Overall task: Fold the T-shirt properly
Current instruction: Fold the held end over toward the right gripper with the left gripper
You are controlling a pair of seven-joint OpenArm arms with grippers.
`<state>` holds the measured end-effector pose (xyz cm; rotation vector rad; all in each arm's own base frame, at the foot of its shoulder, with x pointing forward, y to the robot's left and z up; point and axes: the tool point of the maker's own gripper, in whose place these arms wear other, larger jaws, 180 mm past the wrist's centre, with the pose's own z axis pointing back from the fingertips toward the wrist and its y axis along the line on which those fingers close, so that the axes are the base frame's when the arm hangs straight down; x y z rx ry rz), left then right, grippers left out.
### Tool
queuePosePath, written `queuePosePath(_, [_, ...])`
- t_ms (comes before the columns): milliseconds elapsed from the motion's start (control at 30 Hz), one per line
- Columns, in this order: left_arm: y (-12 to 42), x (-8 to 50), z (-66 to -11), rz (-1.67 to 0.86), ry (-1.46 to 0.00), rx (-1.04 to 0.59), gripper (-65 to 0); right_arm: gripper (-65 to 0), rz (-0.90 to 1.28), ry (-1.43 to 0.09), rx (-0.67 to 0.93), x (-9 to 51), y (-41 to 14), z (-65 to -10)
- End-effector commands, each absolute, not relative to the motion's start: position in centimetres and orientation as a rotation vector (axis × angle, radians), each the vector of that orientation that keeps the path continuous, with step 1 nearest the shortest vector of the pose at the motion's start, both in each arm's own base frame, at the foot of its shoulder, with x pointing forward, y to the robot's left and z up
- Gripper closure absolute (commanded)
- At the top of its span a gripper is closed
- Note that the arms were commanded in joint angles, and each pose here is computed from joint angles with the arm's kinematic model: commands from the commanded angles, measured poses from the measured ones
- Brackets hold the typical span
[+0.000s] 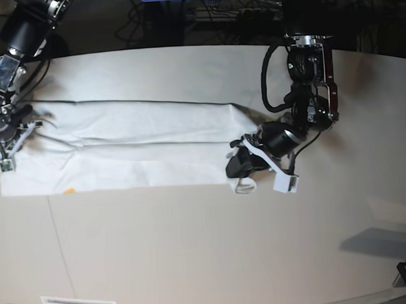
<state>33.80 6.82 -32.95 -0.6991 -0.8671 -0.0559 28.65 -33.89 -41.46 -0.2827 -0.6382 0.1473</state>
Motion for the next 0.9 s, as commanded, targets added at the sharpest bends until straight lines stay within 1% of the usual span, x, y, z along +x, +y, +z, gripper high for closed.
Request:
queuePosePath(0, [5.6,34.8,-30.9,-0.071,-0.924,-0.741,0.0,-0.3,0.157,-0.61,-0.293,28.4,-34.3,-41.4])
queuePosePath(233, [-0.2,33.8,-30.4,-0.136,-0.885,-0.85,0.0,-0.3,0.16,-0.609,-0.292,28.4,-34.3,-41.4])
queuePosePath(400, [-2.9,33.5,-29.7,-0.161,-0.876,-0.904,0.0,-0.3,0.162,-0.609,-0.292,28.4,-34.2,-41.5])
queuePosePath(667, [-5.7,33.5,-31.4,-0.146,-0.794,-0.955,0.0,-0.3,0.162,-0.609,-0.292,28.4,-34.2,-41.5])
queuePosePath(867, [-6.2,33.8,-32.0,-0.133,-0.772,-0.962,0.0,-0.3,0.16,-0.609,-0.292,28.4,-34.3,-41.4])
